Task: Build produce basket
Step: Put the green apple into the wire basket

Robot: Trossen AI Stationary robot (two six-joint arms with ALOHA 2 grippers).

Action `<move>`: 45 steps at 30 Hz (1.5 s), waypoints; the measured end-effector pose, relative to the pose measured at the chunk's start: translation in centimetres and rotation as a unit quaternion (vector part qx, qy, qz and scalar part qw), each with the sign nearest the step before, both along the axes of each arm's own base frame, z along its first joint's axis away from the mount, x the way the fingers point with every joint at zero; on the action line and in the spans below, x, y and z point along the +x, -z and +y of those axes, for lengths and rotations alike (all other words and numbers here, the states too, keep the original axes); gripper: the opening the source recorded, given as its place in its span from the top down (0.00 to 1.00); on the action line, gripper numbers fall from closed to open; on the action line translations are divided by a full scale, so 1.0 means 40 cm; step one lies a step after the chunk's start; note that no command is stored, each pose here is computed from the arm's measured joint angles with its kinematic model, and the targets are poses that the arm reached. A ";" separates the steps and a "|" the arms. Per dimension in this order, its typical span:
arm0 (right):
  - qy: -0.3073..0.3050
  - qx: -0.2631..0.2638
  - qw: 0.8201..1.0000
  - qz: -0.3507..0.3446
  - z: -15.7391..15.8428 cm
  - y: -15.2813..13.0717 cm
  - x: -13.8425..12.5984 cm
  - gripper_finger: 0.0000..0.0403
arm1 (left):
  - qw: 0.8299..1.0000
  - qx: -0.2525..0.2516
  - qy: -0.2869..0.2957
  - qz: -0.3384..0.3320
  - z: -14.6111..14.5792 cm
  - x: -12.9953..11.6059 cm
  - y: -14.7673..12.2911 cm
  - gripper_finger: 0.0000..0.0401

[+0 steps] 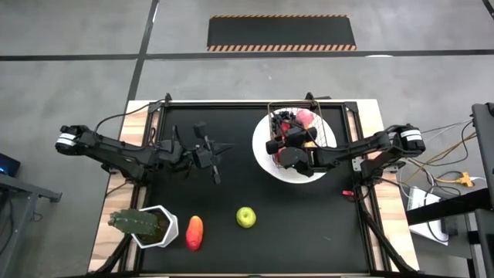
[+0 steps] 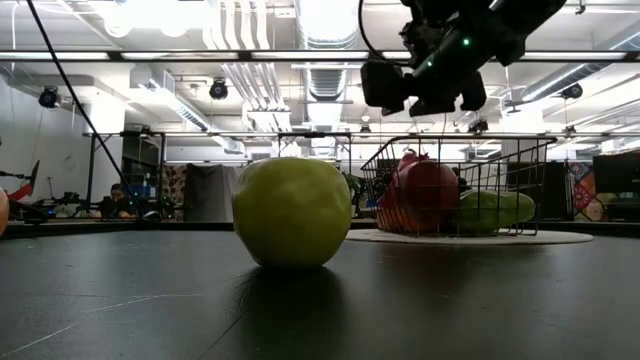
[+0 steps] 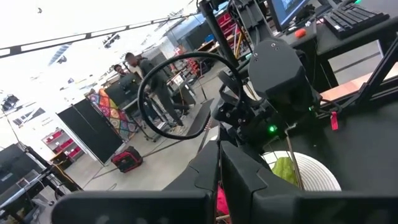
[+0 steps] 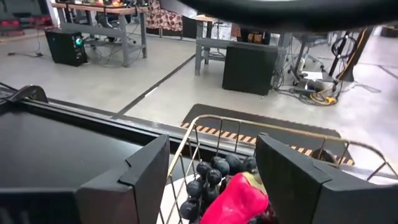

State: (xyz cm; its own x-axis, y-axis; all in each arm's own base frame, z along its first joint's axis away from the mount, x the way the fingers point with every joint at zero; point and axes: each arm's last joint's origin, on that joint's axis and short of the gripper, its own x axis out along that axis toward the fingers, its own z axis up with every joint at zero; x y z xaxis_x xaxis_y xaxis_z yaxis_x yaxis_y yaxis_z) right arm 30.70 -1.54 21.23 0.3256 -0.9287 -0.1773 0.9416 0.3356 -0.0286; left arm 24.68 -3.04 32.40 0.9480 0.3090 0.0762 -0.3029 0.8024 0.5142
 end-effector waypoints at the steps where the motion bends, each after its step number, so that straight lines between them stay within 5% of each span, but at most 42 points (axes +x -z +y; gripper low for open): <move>1: -0.001 -0.002 1.000 0.004 0.000 -0.003 0.002 0.45 | 1.000 0.000 0.000 0.000 0.000 0.000 0.000 1.00; 22: -0.117 -0.018 0.990 0.081 0.050 -0.115 0.059 0.46 | 1.000 0.000 0.000 0.001 0.000 0.000 0.000 1.00; 29: -0.222 0.024 0.972 0.075 0.139 -0.154 0.068 0.46 | 1.000 0.000 0.000 0.001 0.000 0.000 0.000 1.00; 33: -0.348 0.067 0.930 0.092 0.200 -0.177 0.072 0.46 | 1.000 -0.002 0.000 0.000 0.000 0.000 0.000 1.00; 38: -0.532 0.135 0.833 0.076 0.267 -0.214 0.078 0.46 | 1.000 -0.012 0.001 -0.004 0.000 0.000 0.000 1.00; 42: -0.606 0.157 0.777 0.061 0.295 -0.241 0.078 0.46 | 1.000 -0.012 0.001 -0.004 0.000 0.000 0.000 1.00; 45: -0.633 0.161 0.754 0.068 0.320 -0.253 0.071 0.46 | 1.000 -0.012 0.001 0.000 0.000 0.000 0.002 1.00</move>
State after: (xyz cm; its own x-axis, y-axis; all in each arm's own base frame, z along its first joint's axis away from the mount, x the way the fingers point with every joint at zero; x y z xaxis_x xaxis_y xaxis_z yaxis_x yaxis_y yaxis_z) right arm 33.52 11.25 31.33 0.8734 0.2099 -0.4394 -0.1440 0.9733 0.1787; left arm 24.69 -3.04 32.31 0.9486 0.3090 0.0683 -0.3012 0.8151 0.4949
